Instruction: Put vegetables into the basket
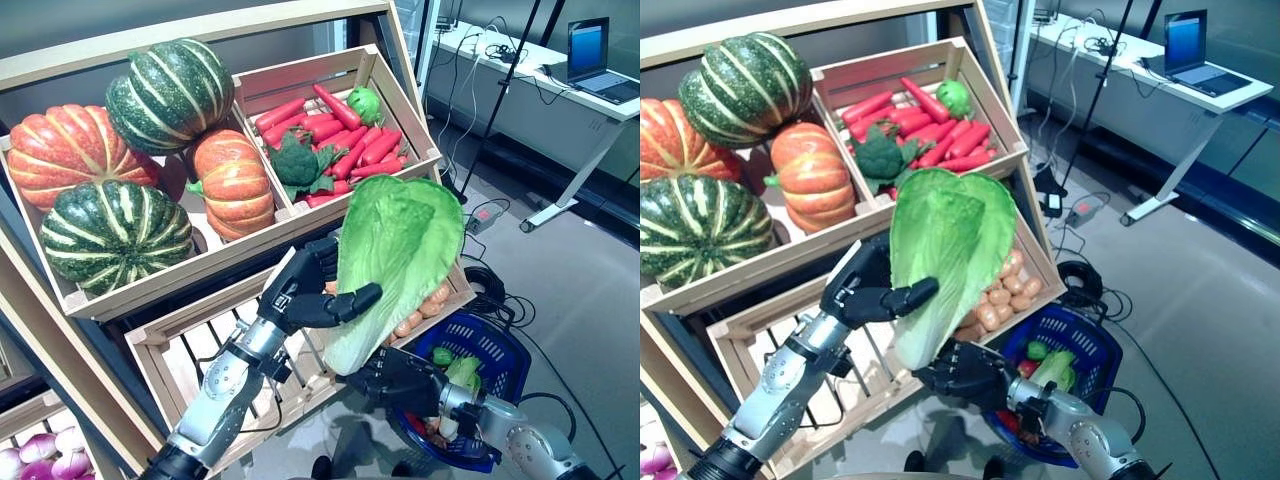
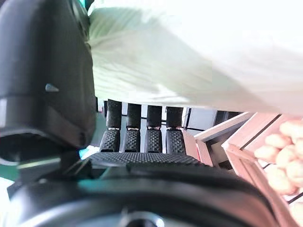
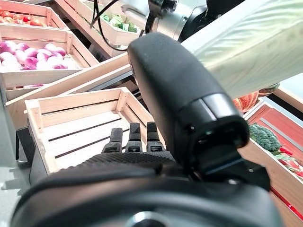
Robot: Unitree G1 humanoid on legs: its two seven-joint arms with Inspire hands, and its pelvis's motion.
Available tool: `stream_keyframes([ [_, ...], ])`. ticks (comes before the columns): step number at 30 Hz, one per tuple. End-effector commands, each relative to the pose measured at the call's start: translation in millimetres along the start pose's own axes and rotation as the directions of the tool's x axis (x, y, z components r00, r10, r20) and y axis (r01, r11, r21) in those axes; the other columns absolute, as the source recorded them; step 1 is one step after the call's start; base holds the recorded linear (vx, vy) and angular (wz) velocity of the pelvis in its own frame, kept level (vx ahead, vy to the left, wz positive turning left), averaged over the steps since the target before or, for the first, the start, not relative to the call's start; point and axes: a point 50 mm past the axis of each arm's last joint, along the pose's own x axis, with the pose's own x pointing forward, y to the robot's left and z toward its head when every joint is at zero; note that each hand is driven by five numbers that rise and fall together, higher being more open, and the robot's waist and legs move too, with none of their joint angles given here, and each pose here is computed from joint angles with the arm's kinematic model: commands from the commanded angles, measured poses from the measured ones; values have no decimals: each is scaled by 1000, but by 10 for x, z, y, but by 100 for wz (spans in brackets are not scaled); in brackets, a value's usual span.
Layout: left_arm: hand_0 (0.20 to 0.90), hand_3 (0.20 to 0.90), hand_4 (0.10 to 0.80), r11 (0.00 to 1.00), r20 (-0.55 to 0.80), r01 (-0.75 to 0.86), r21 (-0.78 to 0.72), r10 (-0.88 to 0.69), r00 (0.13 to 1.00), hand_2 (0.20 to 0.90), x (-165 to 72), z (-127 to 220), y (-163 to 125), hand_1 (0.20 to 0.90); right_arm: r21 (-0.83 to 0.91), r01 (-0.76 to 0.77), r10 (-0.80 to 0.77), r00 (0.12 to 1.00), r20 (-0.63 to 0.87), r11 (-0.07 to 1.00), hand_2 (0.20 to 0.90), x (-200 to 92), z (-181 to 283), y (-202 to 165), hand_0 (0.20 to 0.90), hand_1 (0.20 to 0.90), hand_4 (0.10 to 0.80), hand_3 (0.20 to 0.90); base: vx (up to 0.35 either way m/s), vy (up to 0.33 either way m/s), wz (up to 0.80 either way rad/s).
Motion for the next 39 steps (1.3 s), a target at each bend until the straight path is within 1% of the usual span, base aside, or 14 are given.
stream_keyframes([
  [1, 300, 300, 400, 990, 115, 89, -111, -76, 990, 300, 194, 98, -117, 300, -145, -376, 403, 849, 341, 915, 900, 296, 702, 617, 900, 900, 800, 900, 0, 0, 0],
  [3, 300, 300, 400, 977, 113, 82, -196, -61, 992, 300, 201, 53, -148, 300, -147, -382, 409, 841, 354, 912, 900, 331, 704, 653, 900, 900, 800, 900, 0, 0, 0],
  [8, 300, 300, 400, 949, 110, 71, -306, -39, 993, 300, 211, -7, -201, 300, -133, -402, 420, 819, 391, 906, 900, 367, 722, 701, 900, 900, 800, 900, 0, 0, 0],
  [9, 300, 300, 400, 949, 110, 71, -309, -38, 993, 300, 214, -13, -208, 300, -132, -404, 422, 816, 396, 905, 900, 375, 729, 710, 900, 900, 800, 900, 0, 0, 0],
  [12, 300, 300, 400, 949, 109, 76, -305, -45, 993, 300, 228, -30, -243, 300, -106, -411, 414, 800, 435, 905, 900, 395, 770, 743, 900, 900, 800, 900, 0, 0, 0],
  [18, 300, 300, 400, 956, 116, 83, -282, -52, 992, 300, 231, -11, -245, 300, -37, -438, 405, 791, 459, 898, 900, 426, 751, 764, 900, 900, 800, 900, 0, 0, 0],
  [24, 300, 300, 400, 957, 122, 92, -276, -60, 991, 300, 242, 4, -250, 300, 5, -506, 447, 766, 462, 862, 900, 439, 708, 805, 900, 900, 800, 900, 0, 0, 0],
  [26, 300, 300, 400, 959, 122, 93, -269, -62, 991, 300, 244, 7, -245, 300, 6, -534, 466, 744, 478, 846, 900, 441, 717, 829, 900, 900, 800, 900, 0, 0, 0],
  [37, 300, 300, 400, 983, 137, 126, -136, -108, 985, 300, 248, 85, -248, 300, 76, -507, 419, 779, 467, 858, 900, 452, 655, 788, 900, 900, 800, 900, 0, 0, 0],
  [38, 300, 300, 400, 984, 136, 129, -125, -112, 984, 300, 250, 87, -249, 300, 78, -507, 419, 780, 465, 858, 655, 453, 655, 787, 655, 655, 637, 655, 0, 0, 0],
  [39, 300, 300, 400, 984, 134, 132, -122, -116, 984, 300, 250, 84, -246, 300, 77, -504, 417, 783, 462, 861, 429, 453, 653, 782, 429, 429, 486, 429, 0, 0, 0],
])
